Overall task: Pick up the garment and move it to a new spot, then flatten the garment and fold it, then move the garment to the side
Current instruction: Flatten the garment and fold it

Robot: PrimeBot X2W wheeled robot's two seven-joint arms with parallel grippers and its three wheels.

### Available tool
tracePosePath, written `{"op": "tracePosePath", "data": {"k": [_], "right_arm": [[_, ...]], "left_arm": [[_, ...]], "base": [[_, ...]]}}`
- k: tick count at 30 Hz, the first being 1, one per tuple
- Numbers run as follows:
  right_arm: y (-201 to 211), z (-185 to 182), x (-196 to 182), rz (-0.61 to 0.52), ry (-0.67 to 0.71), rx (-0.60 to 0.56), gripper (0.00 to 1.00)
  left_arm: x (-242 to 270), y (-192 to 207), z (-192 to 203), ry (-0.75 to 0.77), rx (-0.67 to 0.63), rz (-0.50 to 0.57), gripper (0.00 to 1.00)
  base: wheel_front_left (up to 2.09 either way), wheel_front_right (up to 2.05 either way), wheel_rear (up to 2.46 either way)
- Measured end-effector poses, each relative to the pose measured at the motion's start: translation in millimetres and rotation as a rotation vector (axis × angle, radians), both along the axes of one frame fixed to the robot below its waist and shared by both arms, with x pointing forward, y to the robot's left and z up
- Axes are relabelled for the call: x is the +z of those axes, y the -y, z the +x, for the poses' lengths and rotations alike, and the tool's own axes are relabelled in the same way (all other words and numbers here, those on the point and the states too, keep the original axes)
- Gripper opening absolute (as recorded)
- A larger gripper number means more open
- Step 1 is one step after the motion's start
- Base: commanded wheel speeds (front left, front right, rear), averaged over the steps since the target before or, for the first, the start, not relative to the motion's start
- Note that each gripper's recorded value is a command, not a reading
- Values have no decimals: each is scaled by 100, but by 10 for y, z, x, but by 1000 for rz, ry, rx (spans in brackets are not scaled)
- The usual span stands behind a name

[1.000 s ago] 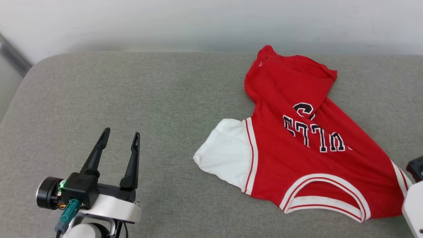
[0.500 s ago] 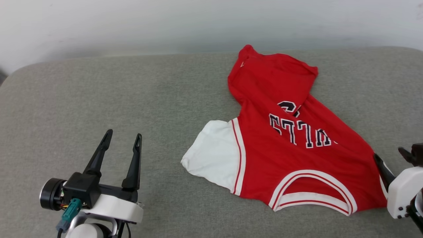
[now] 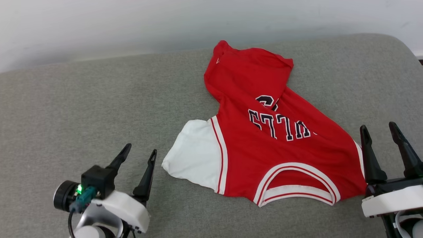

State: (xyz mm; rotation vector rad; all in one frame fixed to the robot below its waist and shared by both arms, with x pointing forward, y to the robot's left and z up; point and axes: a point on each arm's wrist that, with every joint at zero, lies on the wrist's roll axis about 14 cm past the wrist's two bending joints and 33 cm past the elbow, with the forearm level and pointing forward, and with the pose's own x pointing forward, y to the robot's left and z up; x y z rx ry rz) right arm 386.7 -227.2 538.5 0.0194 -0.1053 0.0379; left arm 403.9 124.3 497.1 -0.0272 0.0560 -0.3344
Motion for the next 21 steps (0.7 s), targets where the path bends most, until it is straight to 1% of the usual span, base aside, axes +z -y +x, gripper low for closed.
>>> {"op": "tracePosePath", "data": {"k": [2,6,10,16,19,21], "right_arm": [[28,-22,-42,-7,-5,-16,100],[83,-21,-116,-14,-17,-41,100],[105,-5,-233,-23,-49,-51,100],[150,-28,-424,-31,-96,-71,100],[177,-37,-499,-30,-115,-83,100],[183,-41,-541,-37,-127,-85,100]], "left_arm": [[-62,54,58,-61,-22,8,100],[-300,190,102,-223,-105,69,100],[-630,226,93,-397,-180,203,100],[-925,324,114,-540,-229,264,100],[-1040,323,135,-587,-232,282,100],[-1115,278,158,-614,-232,327,100]], "base": [[0,0,0],[0,0,0],[0,0,0],[0,0,0],[0,0,0],[0,0,0]]}}
